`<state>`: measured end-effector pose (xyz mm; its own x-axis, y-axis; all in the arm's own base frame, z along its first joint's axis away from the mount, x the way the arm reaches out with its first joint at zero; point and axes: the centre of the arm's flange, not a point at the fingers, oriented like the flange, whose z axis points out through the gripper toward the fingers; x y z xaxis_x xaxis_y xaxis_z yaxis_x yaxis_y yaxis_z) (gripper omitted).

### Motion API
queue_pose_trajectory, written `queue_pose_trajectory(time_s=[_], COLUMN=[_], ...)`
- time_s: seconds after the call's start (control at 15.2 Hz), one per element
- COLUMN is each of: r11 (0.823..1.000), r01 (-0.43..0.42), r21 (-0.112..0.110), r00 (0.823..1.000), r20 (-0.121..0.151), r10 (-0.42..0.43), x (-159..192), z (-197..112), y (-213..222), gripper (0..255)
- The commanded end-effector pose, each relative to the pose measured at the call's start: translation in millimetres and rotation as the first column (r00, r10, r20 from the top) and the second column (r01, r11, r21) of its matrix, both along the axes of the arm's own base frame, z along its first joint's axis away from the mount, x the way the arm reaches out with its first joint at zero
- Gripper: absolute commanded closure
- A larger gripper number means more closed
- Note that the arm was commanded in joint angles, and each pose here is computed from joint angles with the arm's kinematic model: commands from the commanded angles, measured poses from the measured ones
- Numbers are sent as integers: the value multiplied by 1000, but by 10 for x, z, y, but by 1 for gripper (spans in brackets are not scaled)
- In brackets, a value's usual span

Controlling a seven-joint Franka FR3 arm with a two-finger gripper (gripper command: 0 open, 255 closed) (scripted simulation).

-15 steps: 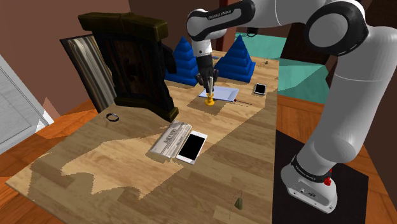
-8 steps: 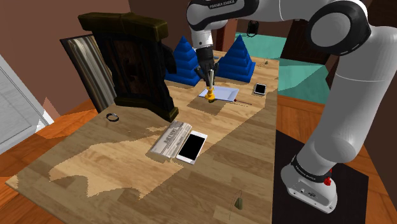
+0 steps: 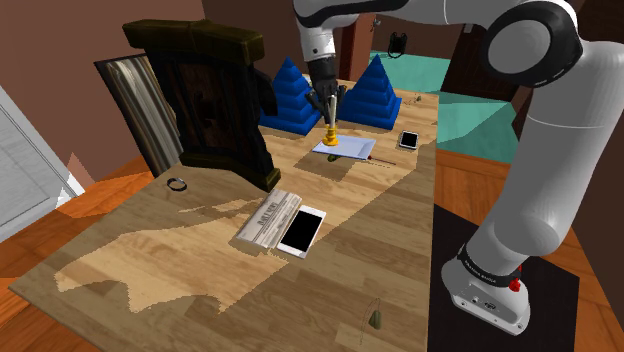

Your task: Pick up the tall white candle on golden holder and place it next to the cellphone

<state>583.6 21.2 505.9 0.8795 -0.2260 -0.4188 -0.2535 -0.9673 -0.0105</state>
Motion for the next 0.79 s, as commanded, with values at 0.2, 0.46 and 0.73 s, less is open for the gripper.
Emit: queue_pose_trajectory(time_s=[0.2, 0.46, 0.73], r11=[1000, 1000, 1000], r01=[0, 0, 0], r21=[0, 0, 0], r00=[1000, 1000, 1000], r20=[0, 0, 0], r10=[0, 0, 0], x=[-8, -90, -255], z=[269, 363, 366], y=[-4, -255, -757], gripper=[255, 255, 255])
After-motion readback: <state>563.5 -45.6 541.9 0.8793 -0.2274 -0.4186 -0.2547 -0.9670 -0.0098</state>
